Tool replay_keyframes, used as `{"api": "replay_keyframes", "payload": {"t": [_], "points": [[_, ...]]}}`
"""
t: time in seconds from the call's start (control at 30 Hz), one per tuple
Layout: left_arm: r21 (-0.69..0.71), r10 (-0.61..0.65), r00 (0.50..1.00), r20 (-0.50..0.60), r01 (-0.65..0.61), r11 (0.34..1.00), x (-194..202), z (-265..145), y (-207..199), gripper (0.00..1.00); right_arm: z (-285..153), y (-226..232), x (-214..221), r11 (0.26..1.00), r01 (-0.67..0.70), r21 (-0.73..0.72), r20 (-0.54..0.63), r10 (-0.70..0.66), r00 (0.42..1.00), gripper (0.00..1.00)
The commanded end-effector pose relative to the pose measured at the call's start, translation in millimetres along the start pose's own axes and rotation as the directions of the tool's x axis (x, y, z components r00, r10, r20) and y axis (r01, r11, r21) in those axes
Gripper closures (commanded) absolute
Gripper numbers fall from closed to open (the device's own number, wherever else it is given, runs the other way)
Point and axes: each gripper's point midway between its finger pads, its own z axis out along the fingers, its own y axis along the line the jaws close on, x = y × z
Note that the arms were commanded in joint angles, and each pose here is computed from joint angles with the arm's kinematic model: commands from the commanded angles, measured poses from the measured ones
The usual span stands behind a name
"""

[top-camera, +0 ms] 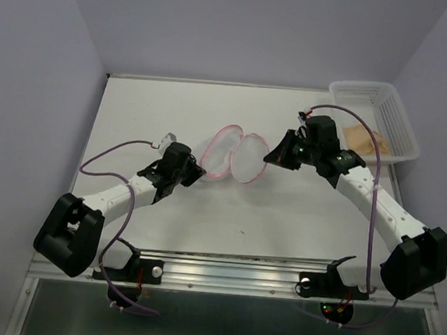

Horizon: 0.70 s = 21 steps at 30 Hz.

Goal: Unzip the laundry bag and remove the bra

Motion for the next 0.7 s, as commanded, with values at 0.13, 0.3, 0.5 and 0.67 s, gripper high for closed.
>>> {"api": "replay_keyframes", "payload": {"t": [0.13,0.3,0.5,0.67], "points": [[0.147,0.054,0.999,0.004,-0.054,0.988,-2.1,6.8,-37.3,1.00,30.2,29.1,-8.5,0.970,0.175,0.168,-0.053,-0.169,0.984,0.99],[0.166,0.050,0.999,0.003,-0.050,0.985,-1.5,8.7,-40.6,1.00,28.9,8.4,-34.5,0.796,0.315,0.518,-0.068,-0.329,0.942,0.99],[0.200,0.059,0.998,-0.034,-0.051,0.978,6.1,10.6,-46.8,1.00,47.6,30.6,-47.2,0.676,0.335,0.657,-0.030,-0.420,0.907,0.99],[0.217,0.069,0.996,-0.062,-0.054,0.975,11.2,14.1,-50.2,1.00,92.3,80.1,-33.9,0.706,0.413,0.575,-0.046,-0.476,0.878,0.91]]}}
